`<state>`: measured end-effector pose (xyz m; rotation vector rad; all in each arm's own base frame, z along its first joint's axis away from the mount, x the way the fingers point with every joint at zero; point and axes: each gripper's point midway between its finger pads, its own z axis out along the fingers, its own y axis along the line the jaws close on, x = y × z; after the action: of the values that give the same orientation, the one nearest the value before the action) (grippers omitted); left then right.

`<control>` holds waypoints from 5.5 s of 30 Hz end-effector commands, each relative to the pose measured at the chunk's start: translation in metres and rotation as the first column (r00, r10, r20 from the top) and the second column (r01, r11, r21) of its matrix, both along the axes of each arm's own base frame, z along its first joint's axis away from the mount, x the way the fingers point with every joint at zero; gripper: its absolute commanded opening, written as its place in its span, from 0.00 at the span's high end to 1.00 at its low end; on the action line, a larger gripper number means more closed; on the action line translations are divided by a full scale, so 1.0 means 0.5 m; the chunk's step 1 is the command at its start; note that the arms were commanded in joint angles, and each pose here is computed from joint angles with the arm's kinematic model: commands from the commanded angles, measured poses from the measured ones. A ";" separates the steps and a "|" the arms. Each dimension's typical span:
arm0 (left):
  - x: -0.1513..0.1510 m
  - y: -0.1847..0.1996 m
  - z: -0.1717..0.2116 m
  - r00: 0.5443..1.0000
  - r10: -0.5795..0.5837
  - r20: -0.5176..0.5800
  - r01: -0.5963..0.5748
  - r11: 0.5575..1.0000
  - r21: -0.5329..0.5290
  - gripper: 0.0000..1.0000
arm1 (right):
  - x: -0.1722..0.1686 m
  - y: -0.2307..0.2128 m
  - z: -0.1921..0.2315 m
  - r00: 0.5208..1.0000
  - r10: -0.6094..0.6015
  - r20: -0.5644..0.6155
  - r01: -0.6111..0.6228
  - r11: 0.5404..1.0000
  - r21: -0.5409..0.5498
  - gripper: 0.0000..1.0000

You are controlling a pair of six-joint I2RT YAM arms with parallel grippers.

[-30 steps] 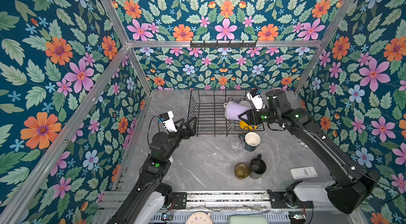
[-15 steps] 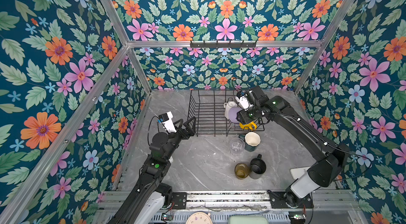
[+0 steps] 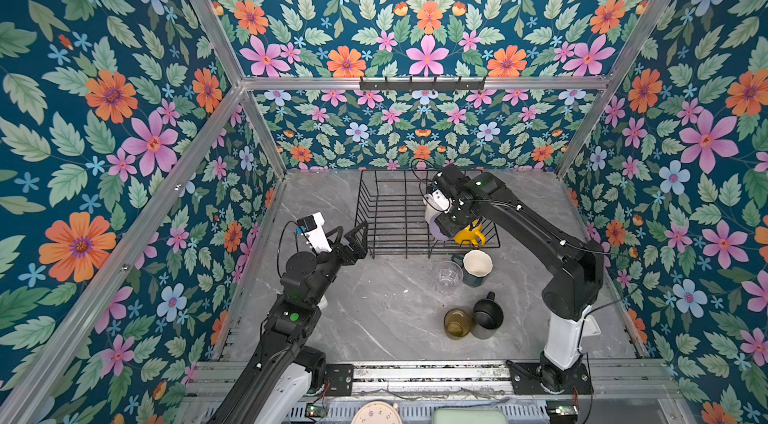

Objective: Load the cups into the dish rack
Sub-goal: 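Lower the lilac cup upside down into the rack with the right gripper, then open the right gripper and lift it off the lilac cup, then move the right gripper down into the dark green mug's rim, then close the right gripper on the green mug's rim and lift it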

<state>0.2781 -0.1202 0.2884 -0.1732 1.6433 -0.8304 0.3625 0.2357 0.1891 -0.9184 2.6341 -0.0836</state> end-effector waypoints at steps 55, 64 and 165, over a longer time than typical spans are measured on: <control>-0.013 0.036 -0.005 0.996 0.084 -0.018 -0.084 0.996 0.031 0.00 | -0.005 0.042 0.017 0.999 -0.032 0.033 0.022 0.964 0.263 0.15; -0.013 0.043 -0.004 0.995 0.102 -0.014 -0.102 0.994 0.030 0.00 | -0.086 -0.036 0.083 0.984 -0.155 0.082 0.114 0.921 0.373 0.17; -0.013 0.017 0.013 0.995 0.034 0.096 -0.036 0.999 0.019 0.00 | -0.190 -0.155 0.161 0.939 -0.345 0.012 0.266 0.743 0.614 1.00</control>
<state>0.2773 -0.1002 0.2749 -0.2400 1.6339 -0.7268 0.2615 0.1297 0.2454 -0.2127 2.5052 0.3710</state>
